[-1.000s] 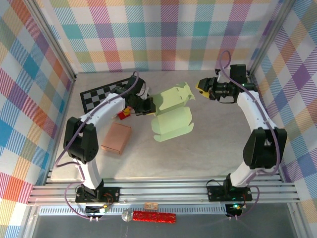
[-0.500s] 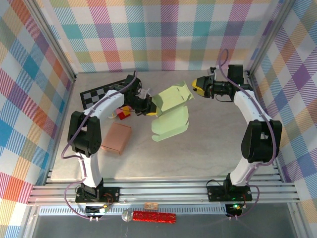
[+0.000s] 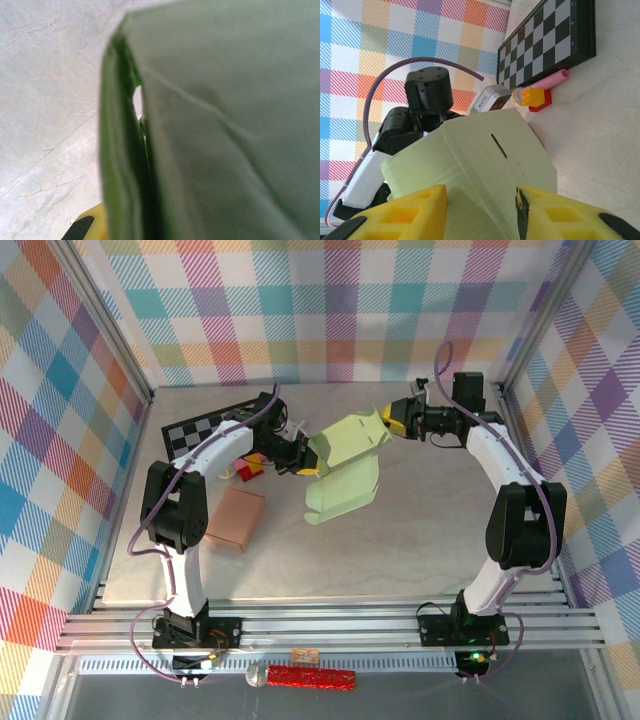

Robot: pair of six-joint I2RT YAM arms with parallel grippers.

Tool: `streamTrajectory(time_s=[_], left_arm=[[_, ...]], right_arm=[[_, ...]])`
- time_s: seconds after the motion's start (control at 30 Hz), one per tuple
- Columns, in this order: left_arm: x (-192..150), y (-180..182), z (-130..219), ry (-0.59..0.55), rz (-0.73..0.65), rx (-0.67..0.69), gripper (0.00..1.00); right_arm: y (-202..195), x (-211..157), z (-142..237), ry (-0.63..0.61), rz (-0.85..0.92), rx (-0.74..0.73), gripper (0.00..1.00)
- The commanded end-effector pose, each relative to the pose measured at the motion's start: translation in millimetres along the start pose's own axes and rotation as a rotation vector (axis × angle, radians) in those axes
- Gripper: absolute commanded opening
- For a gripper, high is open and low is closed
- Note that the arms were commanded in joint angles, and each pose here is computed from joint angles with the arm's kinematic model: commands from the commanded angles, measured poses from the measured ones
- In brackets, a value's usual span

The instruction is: Fold the paper box

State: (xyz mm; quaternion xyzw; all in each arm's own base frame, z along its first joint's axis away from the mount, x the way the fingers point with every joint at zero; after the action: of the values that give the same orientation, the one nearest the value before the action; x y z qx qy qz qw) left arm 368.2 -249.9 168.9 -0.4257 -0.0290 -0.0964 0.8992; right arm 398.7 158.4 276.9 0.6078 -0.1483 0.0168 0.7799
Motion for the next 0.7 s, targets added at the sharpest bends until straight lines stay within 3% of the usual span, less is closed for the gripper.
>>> streamTrajectory(time_s=[0.0,0.67], left_arm=[[1.7,-5.0,6.7,0.005,0.001,-0.017,0.0],[1.9,-3.4,8.6,-0.001,0.008,0.008,0.0]], right_arm=[[18.1,-9.3,0.0,0.022,0.058,0.042,0.41],[33.5,-30.0,-12.8,0.082,0.113,0.015,0.38]])
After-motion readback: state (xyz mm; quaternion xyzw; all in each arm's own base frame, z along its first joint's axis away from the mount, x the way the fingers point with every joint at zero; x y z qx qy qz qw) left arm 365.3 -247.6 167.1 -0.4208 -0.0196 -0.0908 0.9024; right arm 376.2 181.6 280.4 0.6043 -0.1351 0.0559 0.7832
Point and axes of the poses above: each hand's point on the last joint's axis, 136 mm out from that joint toward the fingers, its own z axis back along the fingers, its own y axis along the line the jaws close on, x = y × z, the point moved 3 cm from there along z, back along the fingers, and after that the axes turned 2 degrees about -z, right-handed, at the moved point
